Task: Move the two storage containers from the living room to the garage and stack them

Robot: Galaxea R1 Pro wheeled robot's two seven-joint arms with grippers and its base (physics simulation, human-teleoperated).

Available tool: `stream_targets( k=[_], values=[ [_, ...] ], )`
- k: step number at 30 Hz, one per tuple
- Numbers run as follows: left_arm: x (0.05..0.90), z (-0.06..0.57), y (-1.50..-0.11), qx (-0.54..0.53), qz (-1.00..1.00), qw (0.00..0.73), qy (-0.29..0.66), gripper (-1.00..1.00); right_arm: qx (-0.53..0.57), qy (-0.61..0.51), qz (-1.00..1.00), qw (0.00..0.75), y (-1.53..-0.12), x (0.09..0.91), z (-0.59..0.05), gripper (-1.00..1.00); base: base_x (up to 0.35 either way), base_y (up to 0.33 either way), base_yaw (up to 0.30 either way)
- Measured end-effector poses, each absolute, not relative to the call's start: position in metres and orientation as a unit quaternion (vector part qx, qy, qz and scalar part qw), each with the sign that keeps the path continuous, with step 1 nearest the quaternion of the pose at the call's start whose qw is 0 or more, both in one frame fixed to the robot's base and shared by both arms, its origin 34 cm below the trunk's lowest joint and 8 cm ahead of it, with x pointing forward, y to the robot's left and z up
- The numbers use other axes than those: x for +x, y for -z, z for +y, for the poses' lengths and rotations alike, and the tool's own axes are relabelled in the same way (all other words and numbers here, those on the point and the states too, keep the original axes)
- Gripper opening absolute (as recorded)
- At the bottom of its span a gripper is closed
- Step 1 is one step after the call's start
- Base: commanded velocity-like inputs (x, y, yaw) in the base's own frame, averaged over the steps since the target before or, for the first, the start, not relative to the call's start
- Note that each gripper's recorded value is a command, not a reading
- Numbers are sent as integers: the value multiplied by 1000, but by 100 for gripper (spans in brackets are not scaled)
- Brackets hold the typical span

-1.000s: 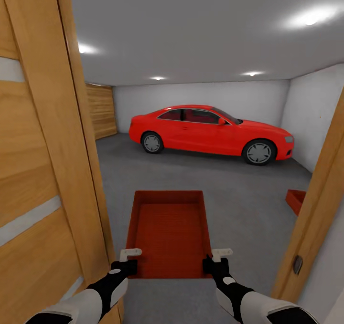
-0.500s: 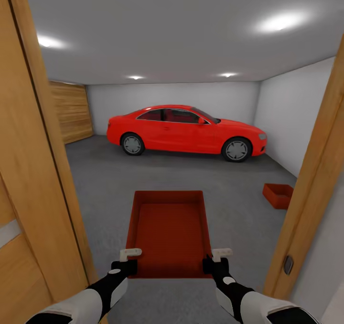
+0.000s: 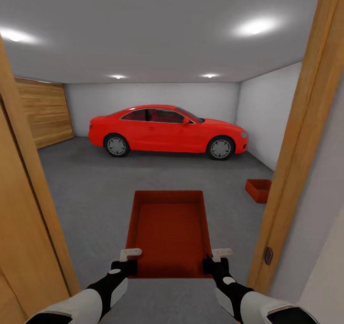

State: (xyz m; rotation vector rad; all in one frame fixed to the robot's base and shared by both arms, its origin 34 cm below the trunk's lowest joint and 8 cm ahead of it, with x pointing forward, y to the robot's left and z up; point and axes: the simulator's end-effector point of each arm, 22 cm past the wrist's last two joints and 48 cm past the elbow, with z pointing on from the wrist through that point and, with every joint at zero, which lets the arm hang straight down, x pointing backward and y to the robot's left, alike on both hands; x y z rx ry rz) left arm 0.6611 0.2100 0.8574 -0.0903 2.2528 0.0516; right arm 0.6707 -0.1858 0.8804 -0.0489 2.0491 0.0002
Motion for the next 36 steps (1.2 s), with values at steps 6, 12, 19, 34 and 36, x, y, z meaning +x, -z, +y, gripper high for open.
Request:
stream_targets(
  k=[6, 12, 19, 34, 36],
  values=[
    [661, 210, -858, -36, 903, 429, -21, -100, -20, 0, 854, 519, -880, 670, -186, -100, 210, 207, -6],
    [661, 210, -857, -36, 902, 429, -21, -100, -21, 0, 854, 519, -880, 671, -186, -100, 118, 107, 0],
    [661, 210, -857, -37, 903, 428, -21, -100, -21, 0, 855, 519, -880, 671, -186, -100, 9, 8, 0],
    [661, 210, -857, -37, 903, 429, -21, -100, -21, 0, 854, 519, -881, 671, -186, -100, 187, 0, 0],
    [661, 210, -857, -37, 903, 429, -21, -100, -21, 0, 855, 519, -881, 671, -186, -100, 303, 0, 0]
  ],
)
